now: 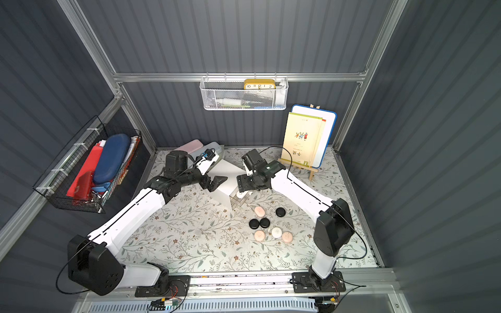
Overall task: Put the bluetooth earphones in the drawer according to color
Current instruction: Place the bluetooth earphone in the drawer, then pick up the Bluetooth earphone from the center of the board.
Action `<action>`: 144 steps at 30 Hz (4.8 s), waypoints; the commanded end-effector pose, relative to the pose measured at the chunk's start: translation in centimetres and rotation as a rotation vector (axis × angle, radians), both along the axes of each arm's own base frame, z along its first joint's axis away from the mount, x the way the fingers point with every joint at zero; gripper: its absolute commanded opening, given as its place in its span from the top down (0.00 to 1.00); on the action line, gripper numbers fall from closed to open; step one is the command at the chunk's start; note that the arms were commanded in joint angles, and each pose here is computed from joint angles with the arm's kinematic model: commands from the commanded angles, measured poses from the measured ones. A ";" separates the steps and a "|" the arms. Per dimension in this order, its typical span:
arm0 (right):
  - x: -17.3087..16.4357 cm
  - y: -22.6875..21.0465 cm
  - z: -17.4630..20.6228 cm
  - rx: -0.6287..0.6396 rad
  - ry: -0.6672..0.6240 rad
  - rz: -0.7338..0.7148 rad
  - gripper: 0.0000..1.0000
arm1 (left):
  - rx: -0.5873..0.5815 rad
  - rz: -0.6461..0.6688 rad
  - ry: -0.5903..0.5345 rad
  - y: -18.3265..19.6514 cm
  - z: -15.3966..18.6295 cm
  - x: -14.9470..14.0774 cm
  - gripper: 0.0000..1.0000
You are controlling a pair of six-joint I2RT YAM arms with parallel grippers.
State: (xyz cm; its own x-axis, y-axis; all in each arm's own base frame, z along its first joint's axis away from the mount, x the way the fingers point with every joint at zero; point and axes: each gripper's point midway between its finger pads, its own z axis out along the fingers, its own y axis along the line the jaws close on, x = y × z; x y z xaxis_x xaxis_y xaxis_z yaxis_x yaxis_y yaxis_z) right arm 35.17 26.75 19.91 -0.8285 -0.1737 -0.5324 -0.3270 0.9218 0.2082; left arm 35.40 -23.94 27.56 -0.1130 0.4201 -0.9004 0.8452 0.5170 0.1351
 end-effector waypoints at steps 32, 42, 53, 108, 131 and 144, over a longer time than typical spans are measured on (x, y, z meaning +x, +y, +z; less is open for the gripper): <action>-14.7 -12.7 -13.0 -0.187 0.385 -0.291 0.17 | -0.022 -0.214 0.009 -7.3 -1.3 -4.8 0.01; -15.0 -12.3 -15.7 -0.227 0.449 -0.250 0.17 | 0.008 -0.239 0.027 -8.6 -2.9 -5.5 0.01; -14.5 -11.9 -17.6 -0.266 0.482 -0.219 0.21 | 0.045 -0.214 0.028 -8.7 -4.0 -5.3 0.01; -12.4 -16.0 -19.0 -0.245 0.452 -0.419 0.28 | 0.062 -0.197 0.035 -8.9 -3.8 -4.5 0.01; -11.0 -15.9 -17.0 -0.240 0.392 -0.441 0.59 | 0.014 -0.204 0.027 -8.7 -1.6 -5.3 0.01; -6.6 -14.2 -9.7 -0.146 0.196 -0.395 1.00 | -0.031 -0.130 -0.004 -5.6 0.9 -3.2 0.01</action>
State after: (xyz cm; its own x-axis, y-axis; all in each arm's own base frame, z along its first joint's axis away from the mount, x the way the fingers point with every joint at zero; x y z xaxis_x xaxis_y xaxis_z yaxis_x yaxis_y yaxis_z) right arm 27.67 12.52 8.18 -0.9409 0.1433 -0.3070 0.1183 0.9881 0.0988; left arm 32.03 -30.42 25.61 -0.0733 0.4495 -0.8903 0.9139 0.3875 0.1205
